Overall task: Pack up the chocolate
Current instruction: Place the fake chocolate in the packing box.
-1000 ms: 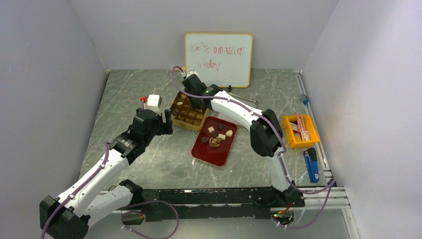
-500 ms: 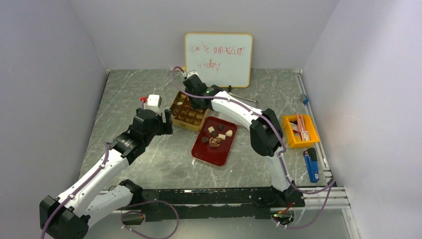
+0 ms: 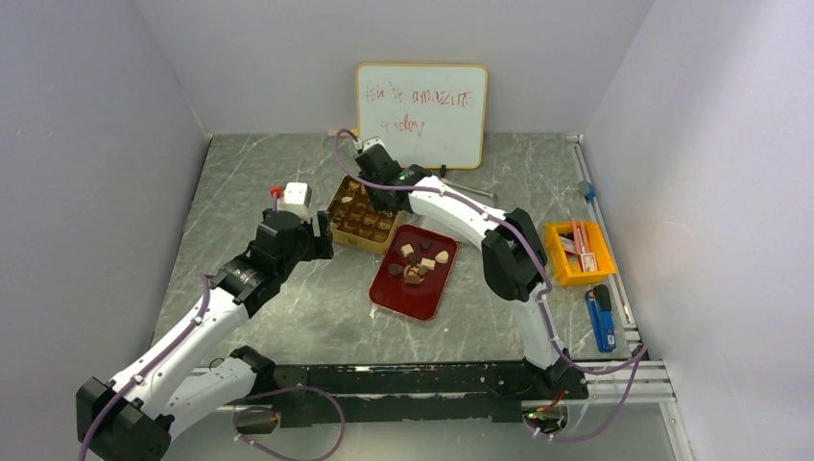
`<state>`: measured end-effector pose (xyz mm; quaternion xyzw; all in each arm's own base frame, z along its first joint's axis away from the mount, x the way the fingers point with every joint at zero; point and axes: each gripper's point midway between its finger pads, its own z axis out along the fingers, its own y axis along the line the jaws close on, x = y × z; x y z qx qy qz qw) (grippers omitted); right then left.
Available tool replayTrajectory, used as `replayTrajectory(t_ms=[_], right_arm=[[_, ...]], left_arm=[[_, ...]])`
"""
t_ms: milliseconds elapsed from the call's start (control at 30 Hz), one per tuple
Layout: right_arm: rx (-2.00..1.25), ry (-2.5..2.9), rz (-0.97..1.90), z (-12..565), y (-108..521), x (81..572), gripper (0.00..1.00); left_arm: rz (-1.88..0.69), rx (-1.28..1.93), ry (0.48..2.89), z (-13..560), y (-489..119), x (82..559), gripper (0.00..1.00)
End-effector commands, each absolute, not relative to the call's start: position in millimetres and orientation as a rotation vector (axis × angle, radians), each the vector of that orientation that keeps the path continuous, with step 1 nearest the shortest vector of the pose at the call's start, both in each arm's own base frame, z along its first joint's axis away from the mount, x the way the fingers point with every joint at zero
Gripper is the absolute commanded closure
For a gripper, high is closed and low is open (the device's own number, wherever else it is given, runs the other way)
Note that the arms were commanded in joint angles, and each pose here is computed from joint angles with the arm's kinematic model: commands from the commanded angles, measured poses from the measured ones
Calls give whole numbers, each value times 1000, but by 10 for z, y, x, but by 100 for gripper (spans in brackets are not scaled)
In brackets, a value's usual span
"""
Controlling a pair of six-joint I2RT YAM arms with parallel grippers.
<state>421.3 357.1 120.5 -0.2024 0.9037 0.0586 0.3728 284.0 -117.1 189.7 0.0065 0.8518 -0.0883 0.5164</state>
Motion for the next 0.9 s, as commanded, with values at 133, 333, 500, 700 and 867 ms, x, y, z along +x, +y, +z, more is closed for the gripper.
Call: replayTrajectory(t_ms=[133, 333, 500, 700, 867], right_arm=[[-499, 2236, 207, 1516, 3620, 4287, 70], [-499, 2233, 213, 1543, 3623, 4272, 68], [-496, 2231, 216, 1556, 3615, 4267, 68], [-494, 2225, 222, 1580, 3617, 4260, 67], [-485, 2222, 223, 1594, 3601, 4257, 67]], left_arm=[[-248, 7, 2010, 1994, -1216, 2856, 16], [-251, 1, 2007, 2010, -1206, 2846, 16], [-252, 0, 2007, 2013, -1204, 2836, 16], [-254, 1, 2009, 2013, -1205, 2829, 16], [-254, 0, 2006, 2026, -1202, 2826, 17]])
